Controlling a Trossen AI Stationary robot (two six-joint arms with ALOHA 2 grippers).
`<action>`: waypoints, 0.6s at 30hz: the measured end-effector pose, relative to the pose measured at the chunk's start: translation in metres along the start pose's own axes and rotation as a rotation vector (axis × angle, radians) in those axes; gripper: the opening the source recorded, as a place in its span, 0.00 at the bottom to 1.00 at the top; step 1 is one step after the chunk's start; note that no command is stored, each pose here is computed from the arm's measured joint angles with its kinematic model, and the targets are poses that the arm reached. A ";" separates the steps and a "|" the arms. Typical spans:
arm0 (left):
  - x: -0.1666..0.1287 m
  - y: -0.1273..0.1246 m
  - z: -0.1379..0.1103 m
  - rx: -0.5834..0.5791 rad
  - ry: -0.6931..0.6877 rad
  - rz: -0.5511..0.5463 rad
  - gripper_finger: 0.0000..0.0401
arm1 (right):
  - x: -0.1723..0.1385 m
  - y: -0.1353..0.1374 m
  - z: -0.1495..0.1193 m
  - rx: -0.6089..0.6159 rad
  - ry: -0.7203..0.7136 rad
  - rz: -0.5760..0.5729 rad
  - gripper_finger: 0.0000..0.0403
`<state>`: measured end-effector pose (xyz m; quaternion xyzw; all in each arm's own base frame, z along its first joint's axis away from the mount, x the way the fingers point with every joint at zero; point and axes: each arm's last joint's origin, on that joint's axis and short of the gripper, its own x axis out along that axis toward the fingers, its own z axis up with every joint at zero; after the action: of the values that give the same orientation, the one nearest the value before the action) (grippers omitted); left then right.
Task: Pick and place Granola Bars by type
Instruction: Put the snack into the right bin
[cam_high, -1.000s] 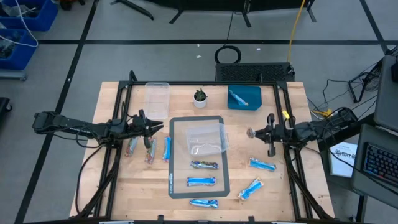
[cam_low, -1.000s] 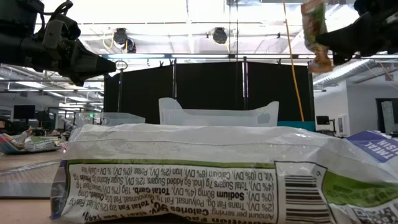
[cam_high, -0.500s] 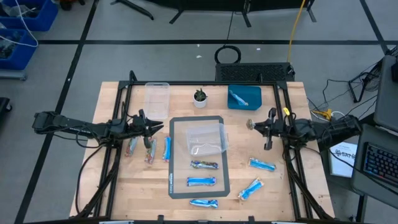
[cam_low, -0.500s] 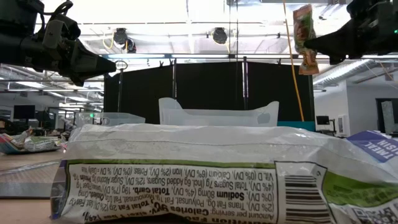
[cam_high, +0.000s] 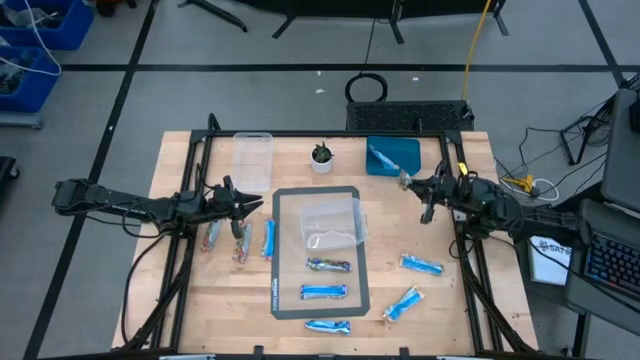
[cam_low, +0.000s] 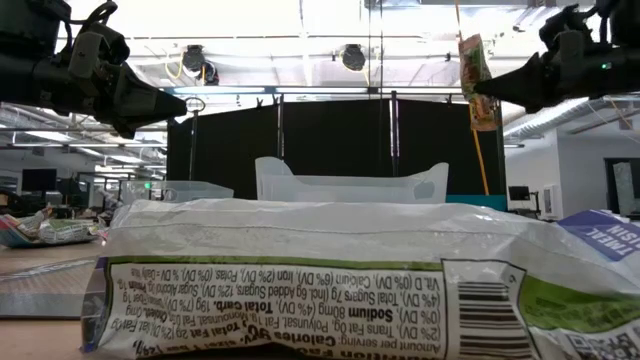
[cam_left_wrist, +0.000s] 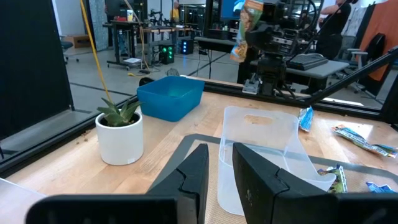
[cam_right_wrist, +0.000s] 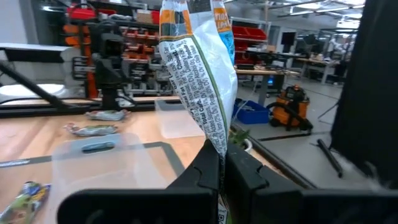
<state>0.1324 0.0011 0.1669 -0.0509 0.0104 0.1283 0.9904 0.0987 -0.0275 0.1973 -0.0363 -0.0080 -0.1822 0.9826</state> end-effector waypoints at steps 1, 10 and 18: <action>0.000 0.000 0.000 0.000 0.000 0.000 0.20 | 0.000 -0.002 0.000 0.000 -0.004 -0.010 0.00; 0.000 0.000 0.000 0.000 0.000 0.000 0.20 | 0.001 -0.024 -0.002 0.032 0.011 -0.122 0.00; 0.000 0.000 0.000 0.000 0.000 0.000 0.20 | 0.006 -0.040 -0.009 0.101 0.076 -0.200 0.00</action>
<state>0.1324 0.0011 0.1668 -0.0507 0.0105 0.1284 0.9904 0.0897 -0.0679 0.1913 0.0211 0.0165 -0.2799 0.9597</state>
